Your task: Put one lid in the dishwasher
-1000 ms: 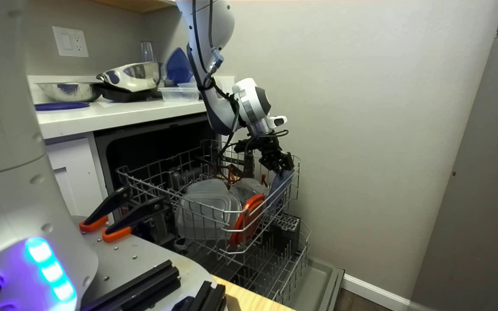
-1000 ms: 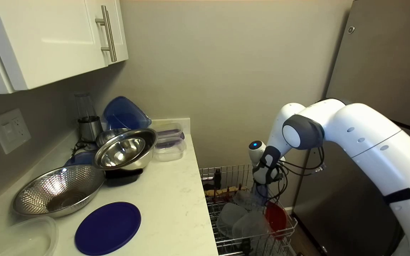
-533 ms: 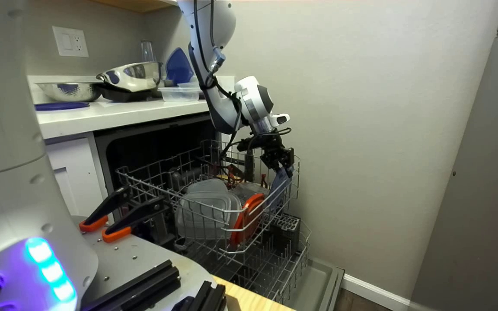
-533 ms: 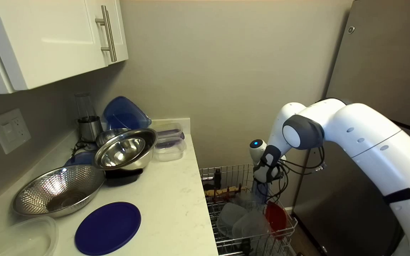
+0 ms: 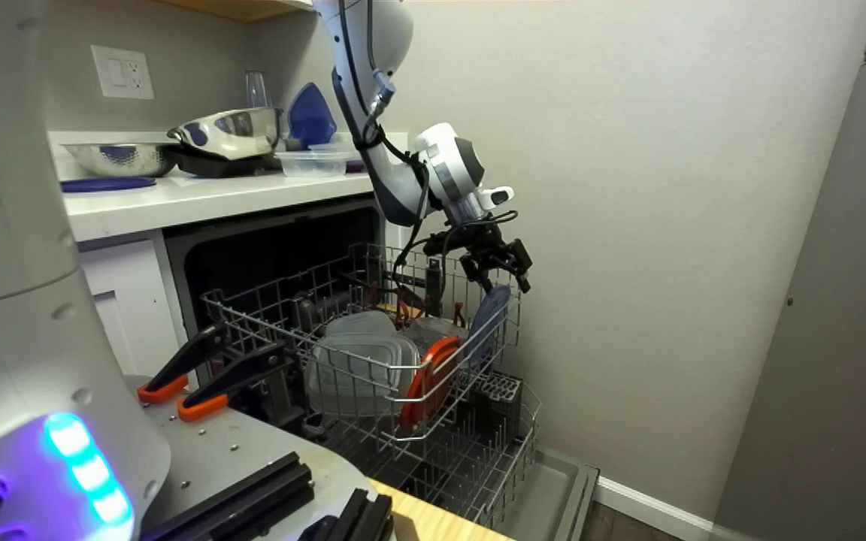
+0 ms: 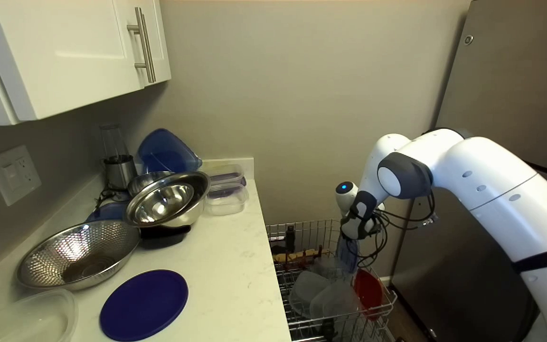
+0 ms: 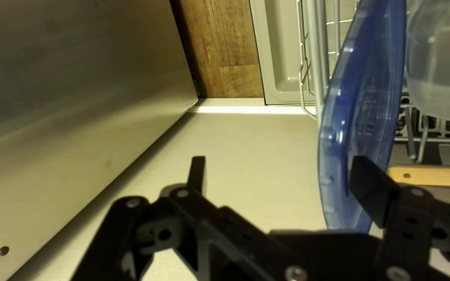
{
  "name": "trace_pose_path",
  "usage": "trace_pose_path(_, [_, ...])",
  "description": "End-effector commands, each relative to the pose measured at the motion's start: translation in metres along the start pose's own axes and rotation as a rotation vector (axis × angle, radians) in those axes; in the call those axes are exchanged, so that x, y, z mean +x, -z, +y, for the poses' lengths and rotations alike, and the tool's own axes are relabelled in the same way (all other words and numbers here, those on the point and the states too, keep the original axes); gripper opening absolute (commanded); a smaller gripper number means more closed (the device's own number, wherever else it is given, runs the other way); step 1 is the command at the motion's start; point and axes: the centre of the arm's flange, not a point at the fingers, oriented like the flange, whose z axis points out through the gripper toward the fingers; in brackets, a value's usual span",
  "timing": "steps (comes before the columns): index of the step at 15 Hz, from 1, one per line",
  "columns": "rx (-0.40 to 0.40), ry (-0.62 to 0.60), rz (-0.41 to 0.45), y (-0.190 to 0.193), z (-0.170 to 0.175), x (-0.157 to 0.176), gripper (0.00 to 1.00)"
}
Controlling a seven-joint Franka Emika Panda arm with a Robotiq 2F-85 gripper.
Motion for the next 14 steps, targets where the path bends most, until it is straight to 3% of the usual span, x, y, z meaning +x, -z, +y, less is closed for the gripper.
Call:
trace_pose_path(1, [0.105, 0.056, -0.015, 0.023, 0.015, -0.001, 1.00])
trace_pose_path(5, [0.222, 0.105, -0.023, 0.035, 0.017, 0.002, 1.00])
trace_pose_path(14, [0.293, 0.147, -0.036, 0.044, 0.035, 0.000, 1.00])
